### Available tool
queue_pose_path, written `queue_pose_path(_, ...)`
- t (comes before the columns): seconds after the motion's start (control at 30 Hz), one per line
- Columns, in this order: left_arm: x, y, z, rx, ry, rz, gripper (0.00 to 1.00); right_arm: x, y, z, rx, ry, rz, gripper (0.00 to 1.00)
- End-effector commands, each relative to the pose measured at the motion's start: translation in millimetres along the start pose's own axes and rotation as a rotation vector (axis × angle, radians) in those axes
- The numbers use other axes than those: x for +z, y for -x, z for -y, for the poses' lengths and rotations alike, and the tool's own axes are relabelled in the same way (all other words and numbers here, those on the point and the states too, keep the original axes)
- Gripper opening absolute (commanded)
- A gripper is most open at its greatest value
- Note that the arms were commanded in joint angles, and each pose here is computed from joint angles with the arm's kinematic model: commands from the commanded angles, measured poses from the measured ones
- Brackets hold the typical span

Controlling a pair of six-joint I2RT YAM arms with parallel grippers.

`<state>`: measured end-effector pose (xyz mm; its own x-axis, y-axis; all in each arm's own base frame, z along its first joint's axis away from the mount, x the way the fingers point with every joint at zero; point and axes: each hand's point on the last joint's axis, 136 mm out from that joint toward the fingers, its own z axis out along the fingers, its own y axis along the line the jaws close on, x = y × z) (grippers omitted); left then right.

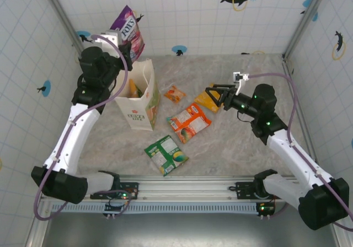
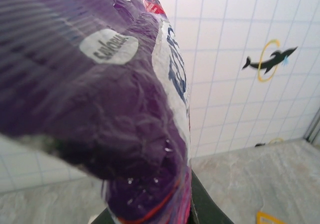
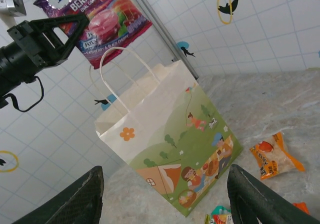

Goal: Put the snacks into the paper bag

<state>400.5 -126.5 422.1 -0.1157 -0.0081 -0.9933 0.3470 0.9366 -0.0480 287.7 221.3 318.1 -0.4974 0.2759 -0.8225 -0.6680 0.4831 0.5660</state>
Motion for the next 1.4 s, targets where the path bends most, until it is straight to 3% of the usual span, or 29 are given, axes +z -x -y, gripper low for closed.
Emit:
queue_pose_path(0.0, -14.6, -14.4, -5.1, 0.023, 0.034, -0.056, 0.02, 2.2, -9.8, 7.6, -0.004, -0.026, -0.019, 0.66)
queue_pose_path(0.3, -23.7, -59.4, -7.3, 0.009, 0.044, -0.159, 0.03, 8.2, -15.2, 12.0, 0.011, -0.031, -0.038, 0.65)
queue_pose_path(0.67, -9.9, -79.6, -11.3, 0.013, 0.056, -0.179, 0.07, 14.6, -24.4, 15.6, 0.024, -0.04, -0.056, 0.65)
queue_pose_path(0.83, -5.0, -84.2, -10.3, 0.0, 0.047, -0.19, 0.18, 14.3, -27.1, 16.6, 0.027, -0.044, -0.061, 0.65)
queue_pose_path(1.03, -10.0, -79.9, -12.9, -0.006, 0.067, -0.191, 0.42, 13.9, -33.7, 18.9, 0.039, -0.054, -0.08, 0.65)
queue_pose_path(1.27, -20.4, -58.0, -9.9, -0.006, 0.058, -0.164, 0.47, 15.8, -50.1, 23.1, 0.072, -0.091, -0.126, 0.65)
queue_pose_path(1.37, -24.1, -40.8, 8.6, -0.026, -0.042, -0.125, 0.5, 16.5, -60.5, 30.9, 0.113, -0.141, -0.148, 0.65)
